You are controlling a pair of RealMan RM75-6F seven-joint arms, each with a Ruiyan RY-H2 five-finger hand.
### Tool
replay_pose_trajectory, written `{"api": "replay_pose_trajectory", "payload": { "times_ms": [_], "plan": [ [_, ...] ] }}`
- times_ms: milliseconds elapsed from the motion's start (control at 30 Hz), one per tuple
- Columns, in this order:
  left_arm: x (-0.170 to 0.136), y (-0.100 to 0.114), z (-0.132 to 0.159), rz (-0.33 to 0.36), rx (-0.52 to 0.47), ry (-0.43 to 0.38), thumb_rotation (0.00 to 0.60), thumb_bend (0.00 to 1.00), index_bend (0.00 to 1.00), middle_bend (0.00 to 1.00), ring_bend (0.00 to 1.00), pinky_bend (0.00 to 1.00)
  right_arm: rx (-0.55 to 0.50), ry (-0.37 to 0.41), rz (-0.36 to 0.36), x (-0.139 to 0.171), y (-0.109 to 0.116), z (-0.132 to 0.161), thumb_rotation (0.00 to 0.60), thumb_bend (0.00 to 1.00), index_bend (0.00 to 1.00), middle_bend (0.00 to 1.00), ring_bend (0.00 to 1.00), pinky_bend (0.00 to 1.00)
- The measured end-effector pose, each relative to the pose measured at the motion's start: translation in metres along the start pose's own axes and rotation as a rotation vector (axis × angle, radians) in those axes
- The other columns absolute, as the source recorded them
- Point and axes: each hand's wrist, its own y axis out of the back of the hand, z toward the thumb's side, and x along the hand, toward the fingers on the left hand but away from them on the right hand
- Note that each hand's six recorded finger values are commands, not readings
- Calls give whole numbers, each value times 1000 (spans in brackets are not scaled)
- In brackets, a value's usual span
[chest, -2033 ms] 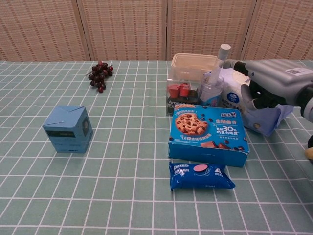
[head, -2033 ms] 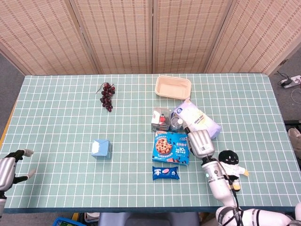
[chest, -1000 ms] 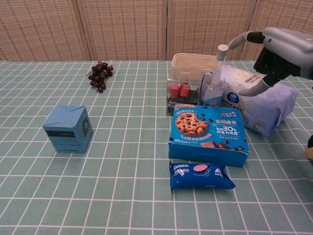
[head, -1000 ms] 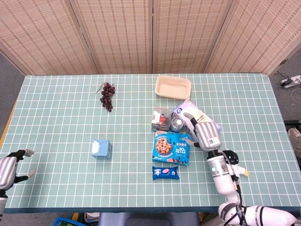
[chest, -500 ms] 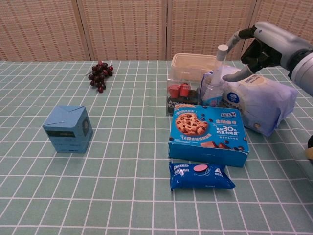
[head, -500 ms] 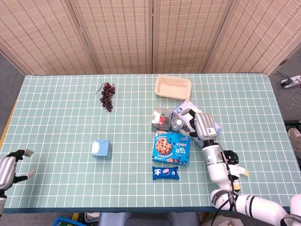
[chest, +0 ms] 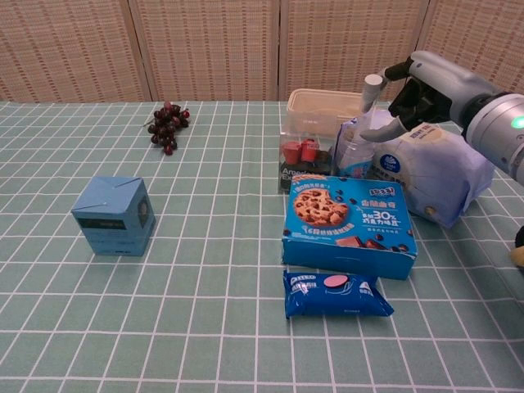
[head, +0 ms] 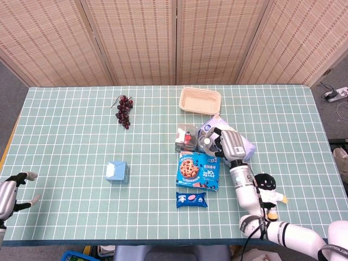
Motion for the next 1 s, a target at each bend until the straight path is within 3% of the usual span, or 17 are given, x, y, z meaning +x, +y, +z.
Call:
{"api": "replay_pose_trajectory", "payload": {
  "times_ms": [133, 467, 1000],
  "plan": [
    [0, 1, -1, 4, -6, 2, 600, 221, 440, 405, 416, 585, -4, 0, 4, -4, -3, 1, 600, 171, 519, 1000, 1000, 1000],
    [-2, 3, 0, 5, -7, -1, 600, 222, 440, 405, 416, 585, -5, -3, -12, -6, -6, -1, 600, 428, 652, 1000, 1000, 1000],
    [-1, 1, 0, -1, 2, -2, 600, 222, 440, 405, 416, 585, -59, 75, -55, 8, 17, 23, 600, 475, 702, 1000, 1000, 1000]
  ]
}}
